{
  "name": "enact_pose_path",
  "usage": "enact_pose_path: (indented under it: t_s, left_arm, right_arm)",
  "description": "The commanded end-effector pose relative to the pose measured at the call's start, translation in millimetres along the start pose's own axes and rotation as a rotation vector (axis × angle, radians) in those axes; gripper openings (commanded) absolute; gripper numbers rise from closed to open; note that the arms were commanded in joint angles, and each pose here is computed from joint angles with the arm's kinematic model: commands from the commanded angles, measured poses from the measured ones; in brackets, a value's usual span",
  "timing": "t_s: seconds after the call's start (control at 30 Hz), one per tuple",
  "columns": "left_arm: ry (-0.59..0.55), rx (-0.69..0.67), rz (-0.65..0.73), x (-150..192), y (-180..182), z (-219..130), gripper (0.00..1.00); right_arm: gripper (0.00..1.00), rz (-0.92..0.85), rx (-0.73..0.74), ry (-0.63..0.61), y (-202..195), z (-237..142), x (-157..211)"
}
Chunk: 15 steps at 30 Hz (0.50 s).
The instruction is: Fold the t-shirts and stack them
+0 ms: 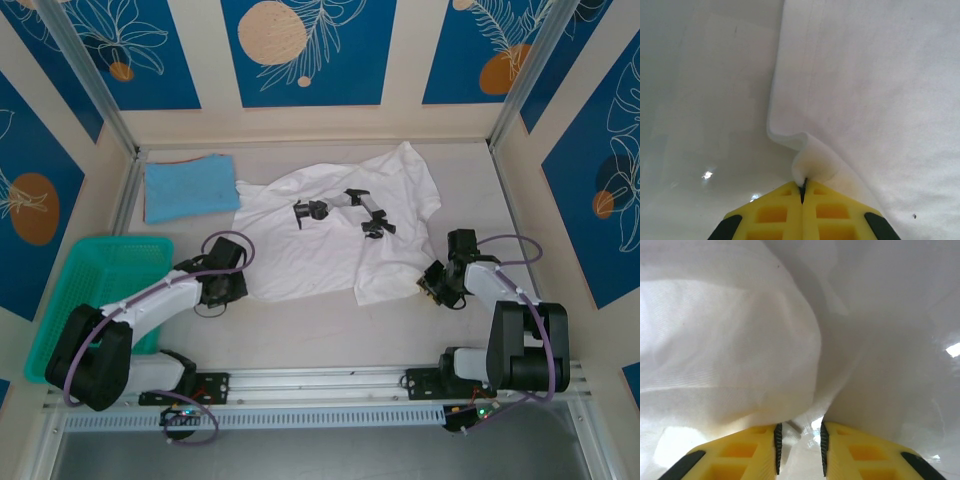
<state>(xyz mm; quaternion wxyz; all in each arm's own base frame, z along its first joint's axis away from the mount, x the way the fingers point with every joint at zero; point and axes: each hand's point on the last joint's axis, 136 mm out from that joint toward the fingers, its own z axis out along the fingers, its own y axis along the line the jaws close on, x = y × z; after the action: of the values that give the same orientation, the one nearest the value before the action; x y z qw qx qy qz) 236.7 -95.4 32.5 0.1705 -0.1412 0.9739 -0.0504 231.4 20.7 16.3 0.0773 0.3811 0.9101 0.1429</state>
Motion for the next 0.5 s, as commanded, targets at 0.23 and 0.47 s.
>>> enact_pose_path:
  t_s: [0.23,0.47]
  left_arm:
    - [-0.005,0.001,0.013,-0.4,1.9,0.2,0.02]
    - [-0.001,0.005,0.014,0.6,1.3,0.9,0.02]
  right_arm:
    - [0.32,-0.014,-0.051,-0.089,7.1,-31.8,-3.7]
    - [0.30,-0.019,-0.020,-0.031,1.6,-19.2,2.7]
